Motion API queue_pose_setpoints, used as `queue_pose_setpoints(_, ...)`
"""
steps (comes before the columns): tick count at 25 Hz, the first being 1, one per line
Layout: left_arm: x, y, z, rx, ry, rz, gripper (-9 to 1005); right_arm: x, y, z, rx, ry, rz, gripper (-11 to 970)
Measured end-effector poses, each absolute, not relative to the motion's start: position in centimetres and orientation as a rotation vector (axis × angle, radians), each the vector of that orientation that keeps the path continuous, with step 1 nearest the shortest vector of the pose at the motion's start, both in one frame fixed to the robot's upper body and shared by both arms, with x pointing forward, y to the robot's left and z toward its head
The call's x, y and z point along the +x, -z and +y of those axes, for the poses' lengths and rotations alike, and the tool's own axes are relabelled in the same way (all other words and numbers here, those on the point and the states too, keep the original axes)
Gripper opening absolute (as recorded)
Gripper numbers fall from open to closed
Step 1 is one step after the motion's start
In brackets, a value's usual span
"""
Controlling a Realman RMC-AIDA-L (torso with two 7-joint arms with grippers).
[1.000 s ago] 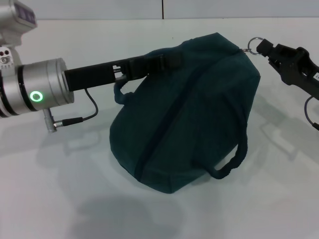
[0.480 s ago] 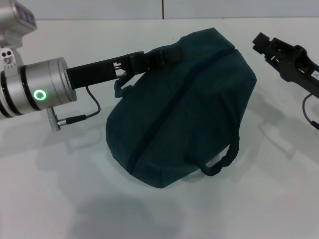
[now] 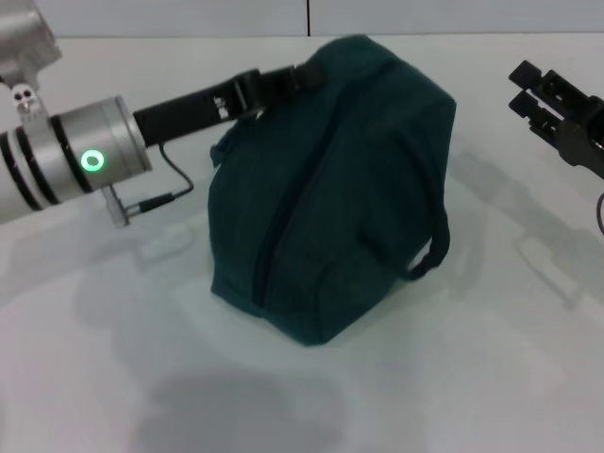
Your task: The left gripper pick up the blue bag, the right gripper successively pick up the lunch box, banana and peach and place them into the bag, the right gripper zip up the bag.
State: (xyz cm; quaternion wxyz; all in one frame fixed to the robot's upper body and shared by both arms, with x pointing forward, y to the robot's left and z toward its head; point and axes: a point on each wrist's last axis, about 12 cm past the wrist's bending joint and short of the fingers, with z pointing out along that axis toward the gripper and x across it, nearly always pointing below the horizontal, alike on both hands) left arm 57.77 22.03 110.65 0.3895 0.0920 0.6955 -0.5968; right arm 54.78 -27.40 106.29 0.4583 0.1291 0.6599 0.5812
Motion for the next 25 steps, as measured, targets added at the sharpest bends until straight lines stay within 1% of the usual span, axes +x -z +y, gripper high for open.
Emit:
queue_pose_setpoints(4,58.6,-110.9,21.6,0.211,1.491,1.772,102,54.7,-106.4,-27.8,0.315,-1.426,1.617,637)
queue_pose_setpoints(8,58.9,-110.7,21.7,0.195,1.465,1.784,104,54.6,-106.6,-28.1,0.303,-1.424,1.612,799)
queue_pose_setpoints(10,58.8,-110.6,21.7,0.189,1.462,1.776,105,54.6,-106.7,-28.3,0.296,-1.426,1.609,833)
queue_pose_setpoints(13,58.6,-110.5,21.9,0.158,1.481,1.749,236,54.4,-106.7,-28.3,0.274,-1.430,1.610,885)
queue_pose_setpoints(15,58.3,-110.6,22.1,0.148,1.508,1.726,323,54.4,-106.8,-28.2,0.255,-1.430,1.607,885)
queue_pose_setpoints(21,57.9,-111.7,22.5,0.184,1.553,1.651,437,53.4,-107.6,-27.6,0.035,-1.374,1.506,885)
queue_pose_setpoints(25,57.7,-113.2,23.5,0.292,1.543,1.601,513,52.8,-108.5,-27.5,-0.142,-1.294,1.411,885)
